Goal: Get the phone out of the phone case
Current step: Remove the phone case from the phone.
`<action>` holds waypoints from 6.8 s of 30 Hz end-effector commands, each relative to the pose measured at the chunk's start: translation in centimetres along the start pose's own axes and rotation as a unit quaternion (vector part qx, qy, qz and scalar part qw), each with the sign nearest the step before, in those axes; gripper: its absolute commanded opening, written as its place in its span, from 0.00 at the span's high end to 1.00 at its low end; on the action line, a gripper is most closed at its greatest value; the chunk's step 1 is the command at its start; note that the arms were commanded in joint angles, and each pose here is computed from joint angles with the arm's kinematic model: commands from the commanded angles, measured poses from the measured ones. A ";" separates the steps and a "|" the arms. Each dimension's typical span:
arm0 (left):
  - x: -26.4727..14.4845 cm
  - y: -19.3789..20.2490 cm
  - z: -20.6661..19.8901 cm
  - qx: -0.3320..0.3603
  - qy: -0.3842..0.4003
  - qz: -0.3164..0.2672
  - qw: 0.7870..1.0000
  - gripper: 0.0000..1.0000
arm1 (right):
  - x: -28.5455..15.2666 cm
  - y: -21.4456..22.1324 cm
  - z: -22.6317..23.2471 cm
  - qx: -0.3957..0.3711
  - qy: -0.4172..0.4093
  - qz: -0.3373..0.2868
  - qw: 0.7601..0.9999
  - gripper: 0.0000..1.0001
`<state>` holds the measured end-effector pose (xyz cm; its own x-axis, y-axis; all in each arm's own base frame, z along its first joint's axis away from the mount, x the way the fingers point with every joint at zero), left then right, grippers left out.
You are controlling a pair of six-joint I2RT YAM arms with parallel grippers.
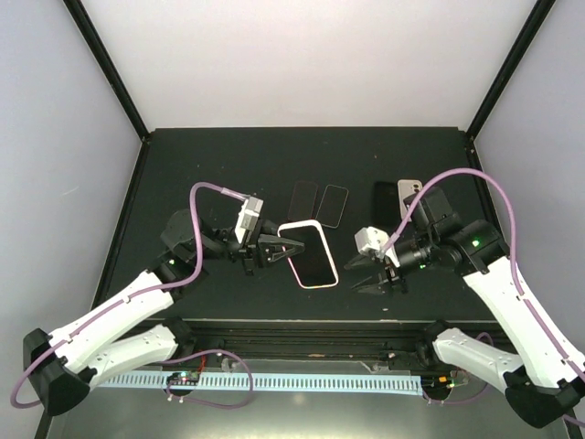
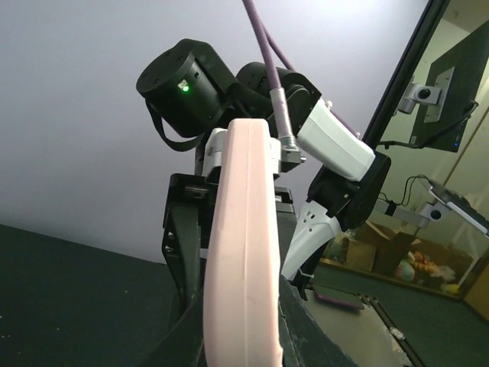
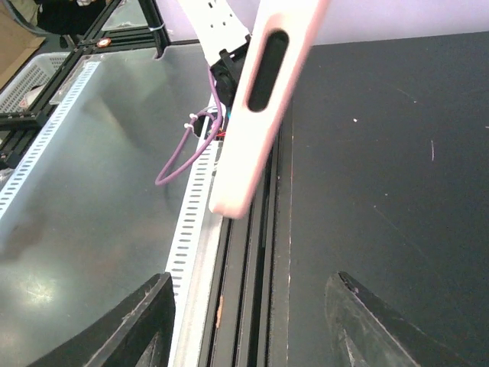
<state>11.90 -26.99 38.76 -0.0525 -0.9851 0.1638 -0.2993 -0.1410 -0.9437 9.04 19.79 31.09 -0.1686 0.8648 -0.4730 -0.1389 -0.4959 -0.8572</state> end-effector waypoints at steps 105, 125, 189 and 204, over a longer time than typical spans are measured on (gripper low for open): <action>1.6 -1.8 0.3 -0.063 0.037 -0.031 0.997 0.98 | 0.4 -9.0 -6.1 0.023 0.105 -0.140 0.984 0.43; 1.6 7.3 15.7 -0.185 -0.243 -0.017 0.952 0.97 | 1.4 -4.4 -8.5 0.222 -0.004 -0.202 0.954 0.86; 8.7 20.6 15.2 0.332 -0.396 0.380 0.768 0.38 | 5.9 14.6 -15.9 0.648 0.095 -0.021 0.756 0.99; 8.0 21.0 14.9 0.328 -0.403 0.401 0.754 0.47 | 5.5 14.0 -15.5 0.636 0.100 -0.031 0.765 0.99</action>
<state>19.03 -39.24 15.56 0.6772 -0.5242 -0.5164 0.0837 0.7521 -0.6537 20.97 18.31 11.44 -0.0189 0.7799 -0.6256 -0.9997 -0.0059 0.0229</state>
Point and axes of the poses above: each gripper's point midway between its finger pads, its own x axis out along the fingers, its own z axis along the line the jaws close on, y = z × x, the point moved 2 cm from there along -x, back along the fingers, and after that the axes turned 4 degrees about x, right-handed, at the moved point
